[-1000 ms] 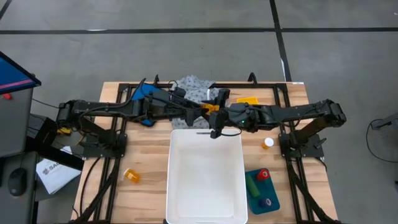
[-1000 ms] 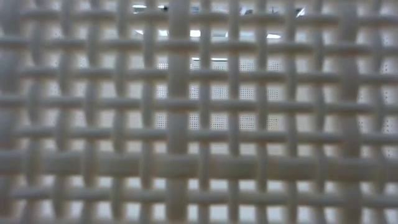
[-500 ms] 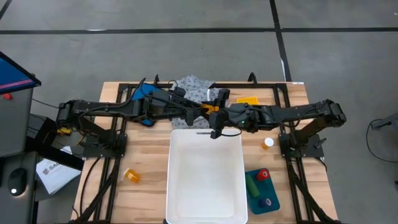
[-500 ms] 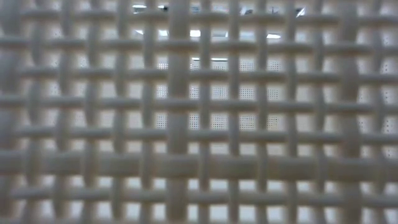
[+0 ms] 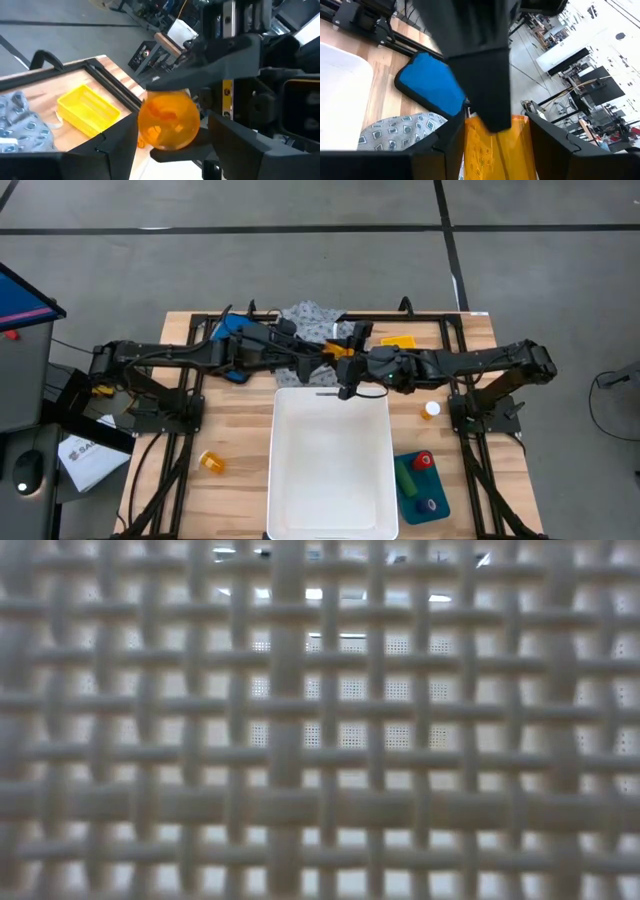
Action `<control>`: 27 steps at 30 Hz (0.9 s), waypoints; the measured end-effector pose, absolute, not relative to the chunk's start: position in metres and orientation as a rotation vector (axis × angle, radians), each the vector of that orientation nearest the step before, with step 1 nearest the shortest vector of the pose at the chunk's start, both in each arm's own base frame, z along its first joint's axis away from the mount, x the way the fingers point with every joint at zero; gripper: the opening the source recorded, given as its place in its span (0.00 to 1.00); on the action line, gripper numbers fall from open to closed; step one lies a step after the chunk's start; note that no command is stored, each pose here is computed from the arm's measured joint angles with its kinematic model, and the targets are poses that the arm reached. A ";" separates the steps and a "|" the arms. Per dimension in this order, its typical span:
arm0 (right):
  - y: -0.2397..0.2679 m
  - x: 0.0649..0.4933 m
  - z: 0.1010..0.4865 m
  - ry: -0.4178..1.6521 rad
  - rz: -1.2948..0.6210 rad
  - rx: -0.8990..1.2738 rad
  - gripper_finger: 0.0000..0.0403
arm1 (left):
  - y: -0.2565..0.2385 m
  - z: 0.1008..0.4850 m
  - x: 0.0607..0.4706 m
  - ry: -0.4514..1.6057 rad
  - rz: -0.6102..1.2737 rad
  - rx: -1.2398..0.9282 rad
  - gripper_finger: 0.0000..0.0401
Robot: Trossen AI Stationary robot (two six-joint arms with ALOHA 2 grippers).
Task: Pick & place medical supplies in basket/bin
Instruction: Put the bottom left orange pill bottle into the yellow bin
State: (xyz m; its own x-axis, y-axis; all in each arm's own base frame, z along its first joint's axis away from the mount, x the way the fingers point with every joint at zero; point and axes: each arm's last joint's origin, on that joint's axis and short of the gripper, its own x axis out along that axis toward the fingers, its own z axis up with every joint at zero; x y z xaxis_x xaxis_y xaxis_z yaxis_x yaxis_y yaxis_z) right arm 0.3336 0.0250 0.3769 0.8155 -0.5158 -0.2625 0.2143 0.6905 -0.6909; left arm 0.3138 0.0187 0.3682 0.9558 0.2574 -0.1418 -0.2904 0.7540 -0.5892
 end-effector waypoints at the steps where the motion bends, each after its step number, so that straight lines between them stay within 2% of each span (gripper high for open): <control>1: 0.025 0.334 0.377 0.468 -0.425 -0.698 0.44 | 0.019 0.370 0.312 0.052 0.301 -0.643 0.58; 8: 0.022 0.332 0.376 0.491 -0.473 -0.694 0.44 | 0.029 0.382 0.292 0.036 0.363 -0.588 0.58; 17: 0.008 0.320 0.375 0.554 -0.543 -0.576 0.44 | 0.033 0.396 0.248 0.090 0.507 -0.511 0.58; 22: -0.008 0.305 0.371 0.621 -0.621 -0.412 0.44 | 0.032 0.399 0.226 0.139 0.557 -0.496 0.57; 27: -0.026 0.281 0.366 0.687 -0.772 -0.137 0.44 | 0.032 0.399 0.219 0.157 0.568 -0.493 0.56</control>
State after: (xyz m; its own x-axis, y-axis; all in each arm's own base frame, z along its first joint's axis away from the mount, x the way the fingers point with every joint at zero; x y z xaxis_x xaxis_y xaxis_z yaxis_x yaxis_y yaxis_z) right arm 0.2805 -0.0265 0.3659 0.5126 -0.6824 -0.5212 0.5966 0.7196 -0.3553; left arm 0.2192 0.0316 0.3993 0.8349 0.4767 -0.2750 -0.5503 0.7307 -0.4040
